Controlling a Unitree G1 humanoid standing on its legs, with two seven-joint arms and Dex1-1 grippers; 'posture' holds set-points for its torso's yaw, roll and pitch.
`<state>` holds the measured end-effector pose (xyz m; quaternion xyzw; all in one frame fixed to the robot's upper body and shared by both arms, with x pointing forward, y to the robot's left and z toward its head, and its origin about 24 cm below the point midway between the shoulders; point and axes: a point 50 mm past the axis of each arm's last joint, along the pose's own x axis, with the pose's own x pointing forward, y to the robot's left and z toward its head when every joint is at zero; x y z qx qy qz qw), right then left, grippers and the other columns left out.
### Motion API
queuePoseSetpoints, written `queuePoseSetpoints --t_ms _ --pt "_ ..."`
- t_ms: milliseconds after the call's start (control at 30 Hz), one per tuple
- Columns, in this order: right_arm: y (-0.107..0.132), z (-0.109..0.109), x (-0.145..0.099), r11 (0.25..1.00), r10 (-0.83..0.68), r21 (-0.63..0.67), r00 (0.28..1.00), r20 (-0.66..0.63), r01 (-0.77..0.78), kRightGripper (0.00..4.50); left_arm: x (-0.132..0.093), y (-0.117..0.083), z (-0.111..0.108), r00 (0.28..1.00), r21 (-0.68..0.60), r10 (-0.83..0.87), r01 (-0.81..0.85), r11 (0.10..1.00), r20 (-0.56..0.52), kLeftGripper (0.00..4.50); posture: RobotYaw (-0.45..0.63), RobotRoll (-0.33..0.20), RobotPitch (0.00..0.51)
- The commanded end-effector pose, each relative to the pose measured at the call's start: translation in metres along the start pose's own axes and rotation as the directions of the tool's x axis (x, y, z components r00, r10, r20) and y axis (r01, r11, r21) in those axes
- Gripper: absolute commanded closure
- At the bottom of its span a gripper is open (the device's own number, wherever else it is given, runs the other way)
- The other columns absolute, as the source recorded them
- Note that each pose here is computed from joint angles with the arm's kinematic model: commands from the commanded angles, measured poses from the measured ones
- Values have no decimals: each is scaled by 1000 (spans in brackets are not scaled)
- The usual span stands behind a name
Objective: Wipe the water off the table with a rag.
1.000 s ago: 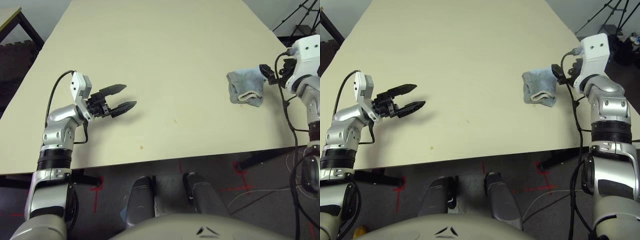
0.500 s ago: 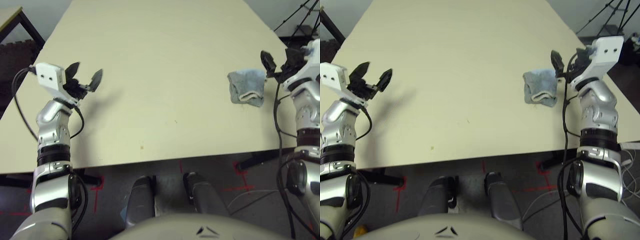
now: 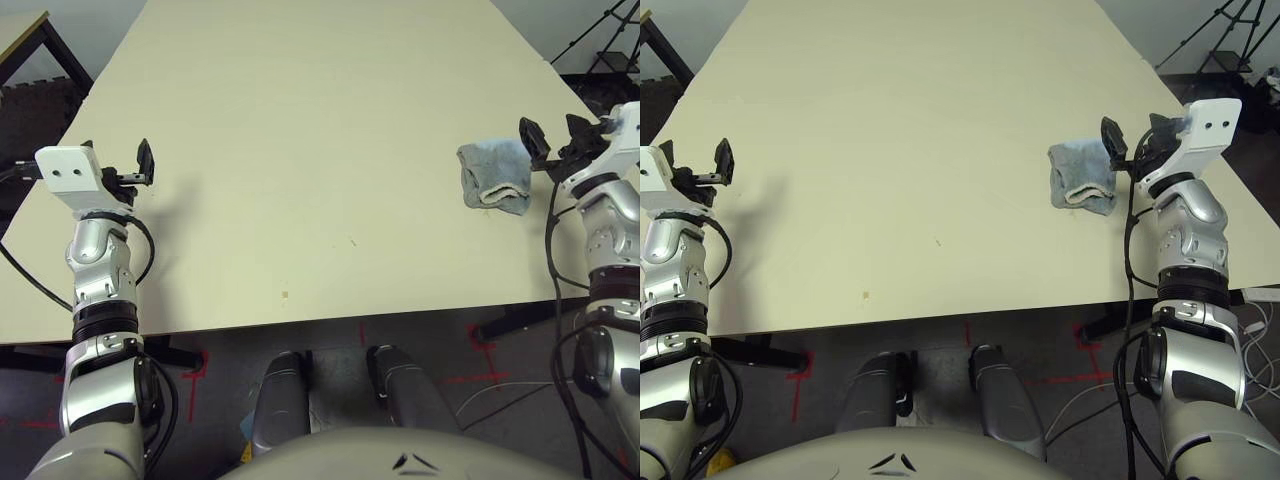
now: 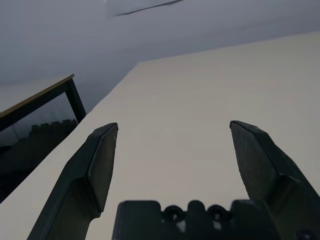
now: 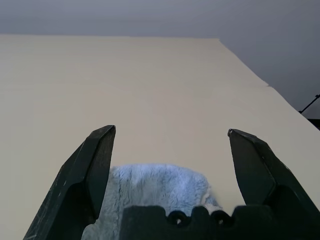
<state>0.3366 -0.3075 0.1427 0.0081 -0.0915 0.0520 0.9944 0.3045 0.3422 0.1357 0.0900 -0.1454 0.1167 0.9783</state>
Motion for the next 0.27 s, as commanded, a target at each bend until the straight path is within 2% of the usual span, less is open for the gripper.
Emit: queuePoseSetpoints --t_ms 33,267 --pt "-4 -4 -5 1000 -16 9 1000 0 16 15 -2 2 -6 1000 -3 18 -18 1000 -22 0 -26 0 159" --pt "-5 -1 -3 1000 -17 3 1000 9 17 15 2 0 -5 1000 -8 18 -18 1000 -19 0 -29 0 154"
